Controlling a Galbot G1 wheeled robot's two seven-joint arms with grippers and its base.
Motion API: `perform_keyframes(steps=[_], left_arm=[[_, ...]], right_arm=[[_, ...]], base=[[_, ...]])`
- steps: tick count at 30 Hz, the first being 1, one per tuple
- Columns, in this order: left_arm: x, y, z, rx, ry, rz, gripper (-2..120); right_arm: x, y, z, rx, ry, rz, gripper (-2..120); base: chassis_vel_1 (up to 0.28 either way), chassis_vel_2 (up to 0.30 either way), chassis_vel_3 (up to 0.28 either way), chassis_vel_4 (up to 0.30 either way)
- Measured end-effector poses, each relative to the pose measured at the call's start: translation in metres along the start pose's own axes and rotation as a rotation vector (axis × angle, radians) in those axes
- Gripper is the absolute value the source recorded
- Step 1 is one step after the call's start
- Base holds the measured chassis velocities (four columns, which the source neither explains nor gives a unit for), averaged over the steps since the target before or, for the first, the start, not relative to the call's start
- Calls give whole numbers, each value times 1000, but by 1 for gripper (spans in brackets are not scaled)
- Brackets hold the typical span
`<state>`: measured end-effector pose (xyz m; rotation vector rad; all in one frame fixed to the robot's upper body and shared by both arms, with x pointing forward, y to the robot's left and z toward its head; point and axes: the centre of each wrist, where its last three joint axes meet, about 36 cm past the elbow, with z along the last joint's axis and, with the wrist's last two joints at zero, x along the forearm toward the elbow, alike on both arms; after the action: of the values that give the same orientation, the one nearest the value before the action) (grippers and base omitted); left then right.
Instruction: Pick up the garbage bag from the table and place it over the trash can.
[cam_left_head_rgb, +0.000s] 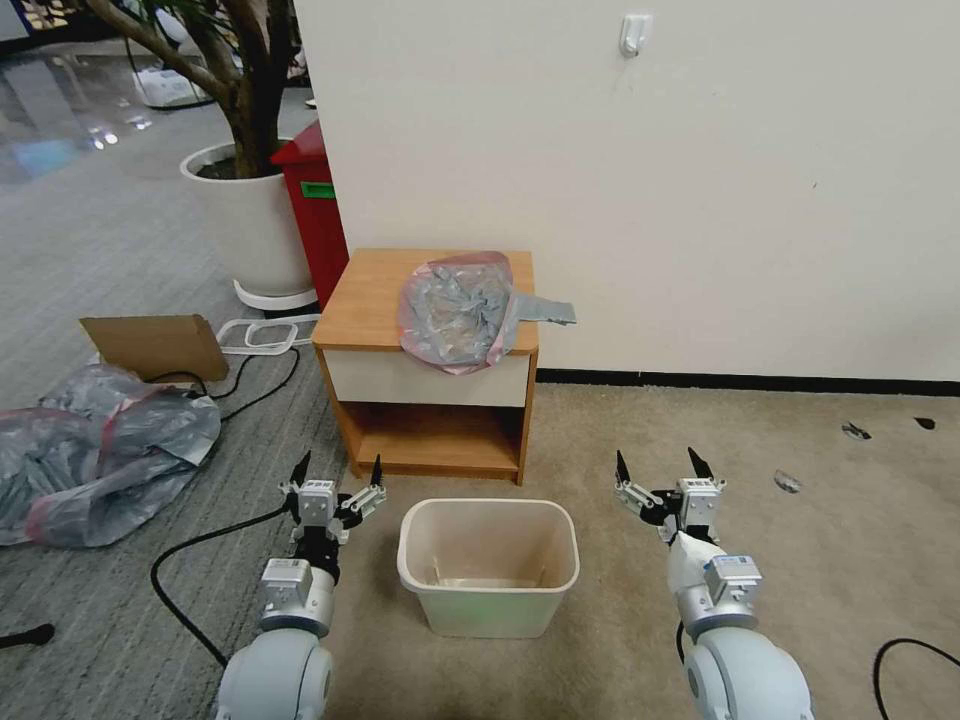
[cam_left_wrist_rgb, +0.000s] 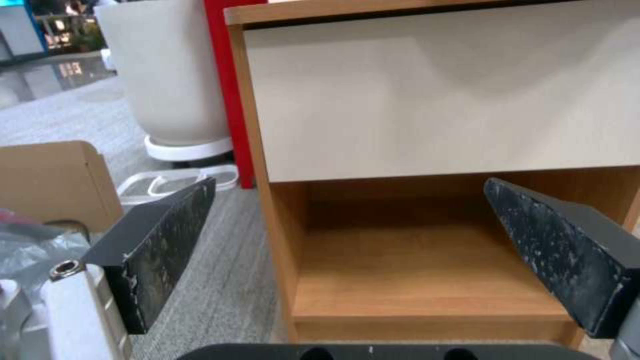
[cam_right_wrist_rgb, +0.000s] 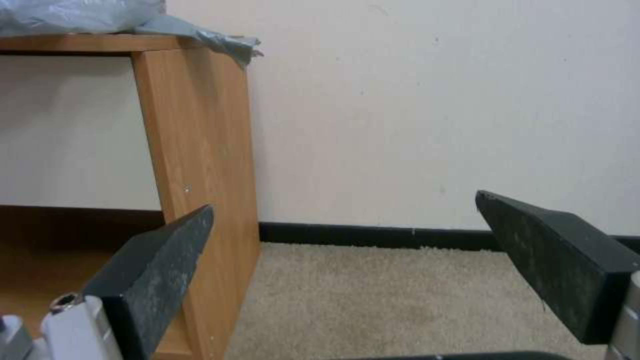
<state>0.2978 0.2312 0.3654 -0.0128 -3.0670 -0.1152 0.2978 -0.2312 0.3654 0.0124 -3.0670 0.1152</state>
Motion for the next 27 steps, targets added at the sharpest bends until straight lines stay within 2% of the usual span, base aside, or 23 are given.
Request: perform_keyframes(steps=[12, 14, 15, 17, 18, 19, 22, 23, 26, 27], left_arm=[[1, 1, -2, 0, -3, -3, 100], [8, 8, -12, 3, -11, -23, 100], [17, 16, -24, 7, -20, -45, 100], [21, 19, -30, 8, -23, -54, 100], [32, 28, -48, 12, -36, -80, 100], [32, 28, -48, 12, -36, -80, 100], [51, 40, -78, 17, -55, -112, 100], [51, 40, -78, 17, -55, -112, 100], [71, 47, -111, 22, -77, -132, 100], [71, 47, -111, 22, -77, -132, 100]], right_arm=[[0, 0, -1, -2, -3, 1, 100], [1, 2, -9, -7, -18, 12, 100], [3, 6, -27, -18, -53, 34, 100], [4, 8, -35, -23, -67, 43, 100], [10, 13, -61, -41, -116, 80, 100], [10, 13, -61, -41, -116, 80, 100], [19, 22, -95, -83, -177, 117, 100], [19, 22, -95, -83, -177, 117, 100], [21, 30, -94, -106, -164, 100, 100], [21, 30, -94, -106, -164, 100, 100]], base=[[0, 0, 0, 0], [0, 0, 0, 0], [0, 0, 0, 0], [0, 0, 0, 0], [0, 0, 0, 0], [0, 0, 0, 0], [0, 0, 0, 0], [0, 0, 0, 0], [0, 0, 0, 0], [0, 0, 0, 0]])
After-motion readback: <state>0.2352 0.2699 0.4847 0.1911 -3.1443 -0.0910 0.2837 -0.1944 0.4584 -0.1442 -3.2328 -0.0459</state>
